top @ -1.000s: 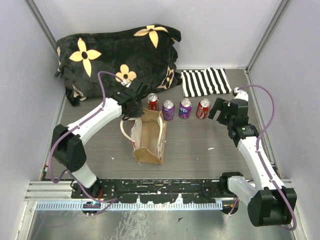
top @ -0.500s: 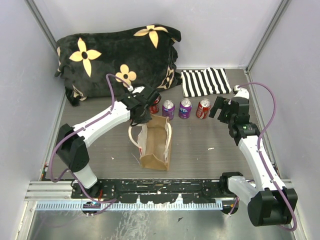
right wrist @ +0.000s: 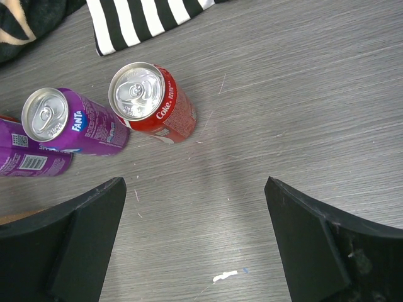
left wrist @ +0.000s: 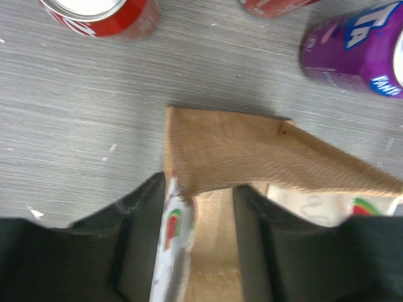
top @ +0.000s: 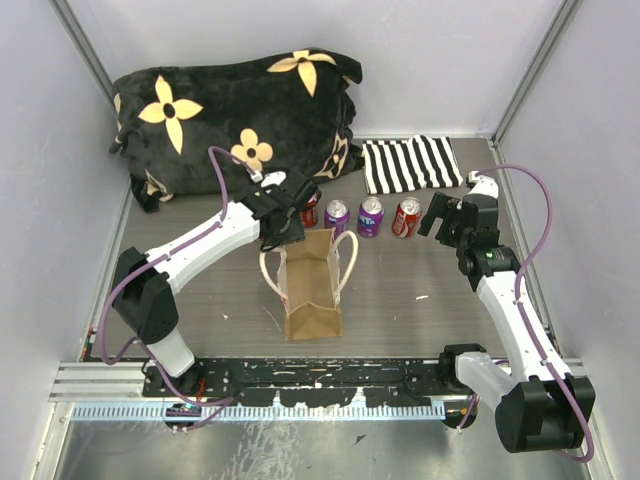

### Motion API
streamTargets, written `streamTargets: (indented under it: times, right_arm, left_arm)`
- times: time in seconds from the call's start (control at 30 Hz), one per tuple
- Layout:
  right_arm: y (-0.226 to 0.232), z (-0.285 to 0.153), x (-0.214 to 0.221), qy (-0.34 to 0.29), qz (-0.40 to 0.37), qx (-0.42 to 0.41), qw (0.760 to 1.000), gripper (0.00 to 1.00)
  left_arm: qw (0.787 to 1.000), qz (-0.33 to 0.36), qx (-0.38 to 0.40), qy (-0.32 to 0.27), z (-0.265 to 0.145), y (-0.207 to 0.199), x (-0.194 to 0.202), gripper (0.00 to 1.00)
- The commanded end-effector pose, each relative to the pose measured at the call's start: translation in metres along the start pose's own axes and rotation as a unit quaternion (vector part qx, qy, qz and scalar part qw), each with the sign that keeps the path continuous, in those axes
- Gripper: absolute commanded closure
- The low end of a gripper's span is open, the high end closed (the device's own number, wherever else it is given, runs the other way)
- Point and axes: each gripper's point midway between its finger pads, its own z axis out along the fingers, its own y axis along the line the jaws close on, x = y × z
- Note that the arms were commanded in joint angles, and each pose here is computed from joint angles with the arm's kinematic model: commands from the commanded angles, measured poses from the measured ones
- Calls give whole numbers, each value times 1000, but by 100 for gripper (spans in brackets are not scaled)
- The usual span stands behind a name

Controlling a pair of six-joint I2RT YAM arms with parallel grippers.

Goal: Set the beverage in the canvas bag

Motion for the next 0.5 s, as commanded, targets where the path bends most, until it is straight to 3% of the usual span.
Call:
streamTargets:
  times: [0.0,0.07,0.13,0.47]
  right_arm:
    - [1,0,-17,-25,-6,0,1000,2]
    - [1,-1,-18,-27,-6,0,1000,2]
    - [1,0,-18,-28,-6,1,1000,2]
    - [11,16,-36,-19,-12,-5,1000,1]
  left_arm:
    - [998,14,60,-15,-11,-18,-11,34]
    - [997,19,76,-25,-19,-21,-17,22]
    - [995,27,89,-41,-28,-23,-24,17]
    - [970,78,120,-195,-73,-21,-111,7]
